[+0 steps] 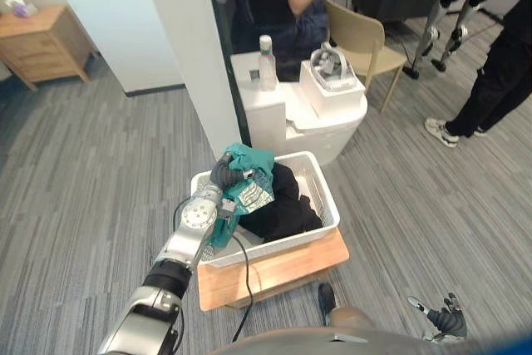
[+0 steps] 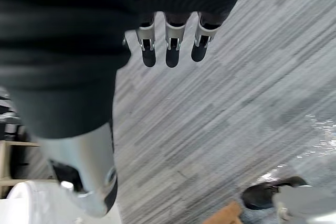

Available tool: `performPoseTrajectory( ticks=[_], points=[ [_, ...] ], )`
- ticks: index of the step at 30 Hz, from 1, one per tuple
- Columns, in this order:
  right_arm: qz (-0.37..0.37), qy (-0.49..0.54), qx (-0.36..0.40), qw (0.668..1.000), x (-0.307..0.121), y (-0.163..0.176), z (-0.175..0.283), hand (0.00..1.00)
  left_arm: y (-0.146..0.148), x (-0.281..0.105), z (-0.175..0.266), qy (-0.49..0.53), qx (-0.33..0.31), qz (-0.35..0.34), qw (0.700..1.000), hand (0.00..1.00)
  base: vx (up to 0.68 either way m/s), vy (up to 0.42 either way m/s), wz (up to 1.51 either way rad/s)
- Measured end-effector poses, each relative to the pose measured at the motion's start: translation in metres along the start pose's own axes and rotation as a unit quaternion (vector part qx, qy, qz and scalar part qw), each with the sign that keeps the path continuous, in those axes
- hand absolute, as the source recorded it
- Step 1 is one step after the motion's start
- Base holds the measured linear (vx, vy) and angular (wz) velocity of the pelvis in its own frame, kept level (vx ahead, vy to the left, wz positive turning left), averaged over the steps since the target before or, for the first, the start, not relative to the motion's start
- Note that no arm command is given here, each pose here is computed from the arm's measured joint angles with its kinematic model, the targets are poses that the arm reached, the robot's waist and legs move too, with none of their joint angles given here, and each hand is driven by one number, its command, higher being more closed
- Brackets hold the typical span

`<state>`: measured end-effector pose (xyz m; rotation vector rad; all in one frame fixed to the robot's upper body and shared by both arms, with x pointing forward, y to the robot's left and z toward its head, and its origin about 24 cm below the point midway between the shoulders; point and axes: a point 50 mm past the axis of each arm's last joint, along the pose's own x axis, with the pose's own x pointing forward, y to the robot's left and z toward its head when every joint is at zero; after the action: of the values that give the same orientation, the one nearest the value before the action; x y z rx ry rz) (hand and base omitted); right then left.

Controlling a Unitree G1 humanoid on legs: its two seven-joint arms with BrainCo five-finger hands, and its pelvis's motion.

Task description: Tidy the bed and pick cloth on bed and put in laundry

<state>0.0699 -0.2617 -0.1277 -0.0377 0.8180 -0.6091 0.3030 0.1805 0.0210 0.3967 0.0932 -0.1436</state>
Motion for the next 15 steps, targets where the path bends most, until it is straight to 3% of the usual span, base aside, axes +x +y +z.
performPoseTrajectory(
  ticks=[6,7,11,15],
  points=[
    [0.038,-0.056,0.023,0.997,0.012,0.024,0.034,0.0,0.023,0.035,0.042,-0.044,0.09,0.043,0.994,1.0,-0.03,-0.024,-0.19],
    [0.045,-0.069,0.031,0.996,0.014,0.028,0.042,0.0,0.027,0.042,0.053,-0.056,0.097,0.058,0.992,0.0,-0.09,-0.036,-0.09],
    [0.063,-0.11,0.047,0.991,0.021,0.04,0.07,0.0,0.037,0.055,0.07,-0.057,0.102,0.085,0.989,0.0,-0.06,-0.027,-0.11],
    [0.08,-0.13,0.054,0.987,0.021,0.051,0.083,0.0,0.033,0.056,0.058,-0.018,0.092,0.065,0.994,0.0,-0.03,-0.028,-0.15]
  ],
)
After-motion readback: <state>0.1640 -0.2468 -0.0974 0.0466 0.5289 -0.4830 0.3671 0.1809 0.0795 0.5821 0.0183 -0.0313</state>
